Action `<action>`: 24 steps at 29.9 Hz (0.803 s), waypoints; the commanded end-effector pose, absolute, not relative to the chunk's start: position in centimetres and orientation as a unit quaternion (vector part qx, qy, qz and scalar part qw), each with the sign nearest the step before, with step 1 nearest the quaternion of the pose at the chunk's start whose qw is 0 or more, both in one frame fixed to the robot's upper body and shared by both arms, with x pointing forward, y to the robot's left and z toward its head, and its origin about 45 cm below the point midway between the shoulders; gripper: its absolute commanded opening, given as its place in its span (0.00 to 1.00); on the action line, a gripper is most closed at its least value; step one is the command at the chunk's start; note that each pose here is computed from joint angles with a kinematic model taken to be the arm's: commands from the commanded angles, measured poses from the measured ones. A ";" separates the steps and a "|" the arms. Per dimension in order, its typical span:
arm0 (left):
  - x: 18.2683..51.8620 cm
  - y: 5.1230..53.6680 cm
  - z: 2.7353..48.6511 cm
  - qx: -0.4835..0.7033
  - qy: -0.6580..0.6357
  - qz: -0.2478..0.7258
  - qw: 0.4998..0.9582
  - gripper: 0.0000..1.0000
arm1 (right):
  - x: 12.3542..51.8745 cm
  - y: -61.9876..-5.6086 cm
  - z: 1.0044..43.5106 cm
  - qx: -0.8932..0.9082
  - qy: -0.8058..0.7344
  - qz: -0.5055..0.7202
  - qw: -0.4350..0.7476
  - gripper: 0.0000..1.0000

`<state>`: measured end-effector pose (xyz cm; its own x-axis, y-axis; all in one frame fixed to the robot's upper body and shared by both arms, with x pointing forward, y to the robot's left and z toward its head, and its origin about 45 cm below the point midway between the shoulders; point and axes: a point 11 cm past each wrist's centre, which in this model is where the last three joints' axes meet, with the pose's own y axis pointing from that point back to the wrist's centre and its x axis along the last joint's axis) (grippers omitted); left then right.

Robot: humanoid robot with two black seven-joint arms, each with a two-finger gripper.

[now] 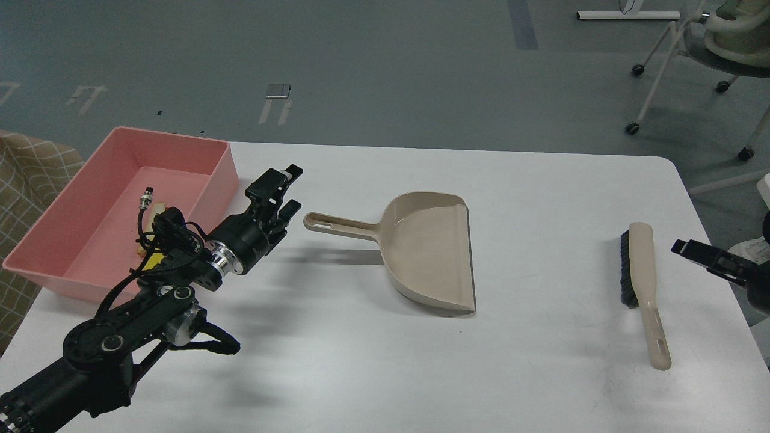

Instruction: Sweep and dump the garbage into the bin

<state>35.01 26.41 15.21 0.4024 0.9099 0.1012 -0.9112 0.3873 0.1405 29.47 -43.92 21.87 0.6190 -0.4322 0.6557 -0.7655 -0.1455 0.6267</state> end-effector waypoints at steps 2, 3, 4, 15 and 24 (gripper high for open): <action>35.4 27.4 16.9 0.076 -0.012 0.550 0.831 0.89 | 30.8 -44.0 25.6 0.730 -0.457 0.195 0.469 0.99; 35.6 27.8 17.2 0.073 -0.012 0.554 0.829 0.90 | 31.1 -44.0 26.7 0.729 -0.470 0.202 0.455 1.00; 35.7 28.2 17.5 0.069 -0.013 0.557 0.827 0.90 | 31.2 -44.0 27.1 0.730 -0.477 0.203 0.446 1.00; 38.0 34.8 28.5 -0.071 -0.063 0.610 0.786 0.97 | 33.8 -42.0 32.0 0.772 -0.594 0.152 0.169 1.00; 38.4 39.4 30.8 -0.181 -0.002 0.627 0.757 0.98 | 36.7 -36.9 31.7 0.754 -0.651 0.092 -0.010 1.00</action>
<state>38.27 38.13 31.19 0.2390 0.9581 -0.1577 -0.9417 0.1891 -0.2781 36.13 -38.89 32.67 0.1438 -0.9586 0.2457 -0.9801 -0.1723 -0.0985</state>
